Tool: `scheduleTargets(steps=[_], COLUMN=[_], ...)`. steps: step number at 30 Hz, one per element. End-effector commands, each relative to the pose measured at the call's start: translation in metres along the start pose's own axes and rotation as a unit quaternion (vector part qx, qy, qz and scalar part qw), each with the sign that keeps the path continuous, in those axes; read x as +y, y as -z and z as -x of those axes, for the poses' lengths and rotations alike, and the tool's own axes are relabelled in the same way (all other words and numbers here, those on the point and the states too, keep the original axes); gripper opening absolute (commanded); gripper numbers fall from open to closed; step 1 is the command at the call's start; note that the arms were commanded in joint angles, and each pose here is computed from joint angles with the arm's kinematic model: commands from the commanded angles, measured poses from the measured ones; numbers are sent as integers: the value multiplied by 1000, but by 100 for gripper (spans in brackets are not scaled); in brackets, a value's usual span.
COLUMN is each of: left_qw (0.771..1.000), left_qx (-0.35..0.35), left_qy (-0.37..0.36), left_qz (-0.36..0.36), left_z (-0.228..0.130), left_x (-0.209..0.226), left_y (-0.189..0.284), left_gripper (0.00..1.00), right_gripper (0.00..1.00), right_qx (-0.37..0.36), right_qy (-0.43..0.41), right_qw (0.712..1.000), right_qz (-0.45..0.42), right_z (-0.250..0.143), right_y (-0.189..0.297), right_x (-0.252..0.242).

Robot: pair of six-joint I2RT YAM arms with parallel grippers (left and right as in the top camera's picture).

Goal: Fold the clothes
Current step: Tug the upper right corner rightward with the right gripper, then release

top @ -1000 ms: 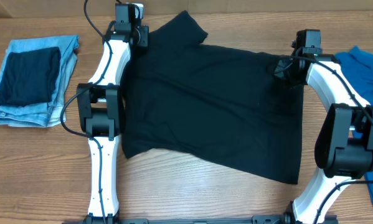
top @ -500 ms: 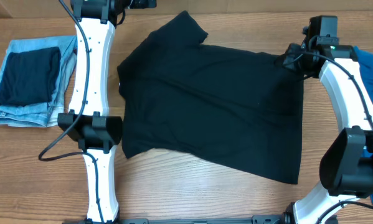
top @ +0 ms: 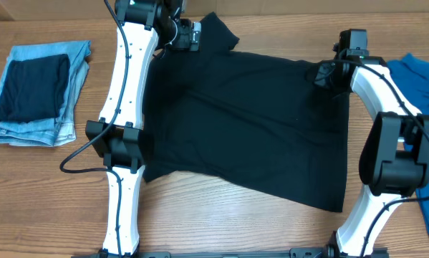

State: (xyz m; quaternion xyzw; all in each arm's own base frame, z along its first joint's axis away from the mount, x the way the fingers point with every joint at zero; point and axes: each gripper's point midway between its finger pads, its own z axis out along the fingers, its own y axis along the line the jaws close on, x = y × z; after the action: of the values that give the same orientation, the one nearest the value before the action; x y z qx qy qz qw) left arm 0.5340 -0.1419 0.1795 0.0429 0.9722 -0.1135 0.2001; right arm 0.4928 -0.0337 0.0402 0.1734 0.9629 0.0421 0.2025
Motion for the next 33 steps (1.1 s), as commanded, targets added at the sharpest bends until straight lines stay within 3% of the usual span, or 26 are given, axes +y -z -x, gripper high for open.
scheduleTargets(steps=[1, 9, 17, 27, 33], left_qw=[1000, 1000, 1000, 999, 999], left_qx=[-4, -3, -3, -6, -2], left_qy=[4, 5, 5, 5, 5], left_qz=[14, 14, 14, 39, 40], left_z=[0, 0, 0, 1, -1], left_x=[2, 2, 2, 11, 11], left_y=[4, 4, 4, 5, 5], left_gripper=[96, 98, 100, 100, 100], right_gripper=[4, 4, 4, 4, 6], right_qx=[-4, 46, 48, -12, -76], right_qy=[1, -4, -20, -50, 1], right_qw=[1000, 999, 998, 998, 997], right_qz=[-12, -27, -30, -28, 4], right_z=[3, -26, -31, 1, 55], right_y=[-11, -55, -87, -99, -74], right_x=[-5, -16, -28, -57, -46])
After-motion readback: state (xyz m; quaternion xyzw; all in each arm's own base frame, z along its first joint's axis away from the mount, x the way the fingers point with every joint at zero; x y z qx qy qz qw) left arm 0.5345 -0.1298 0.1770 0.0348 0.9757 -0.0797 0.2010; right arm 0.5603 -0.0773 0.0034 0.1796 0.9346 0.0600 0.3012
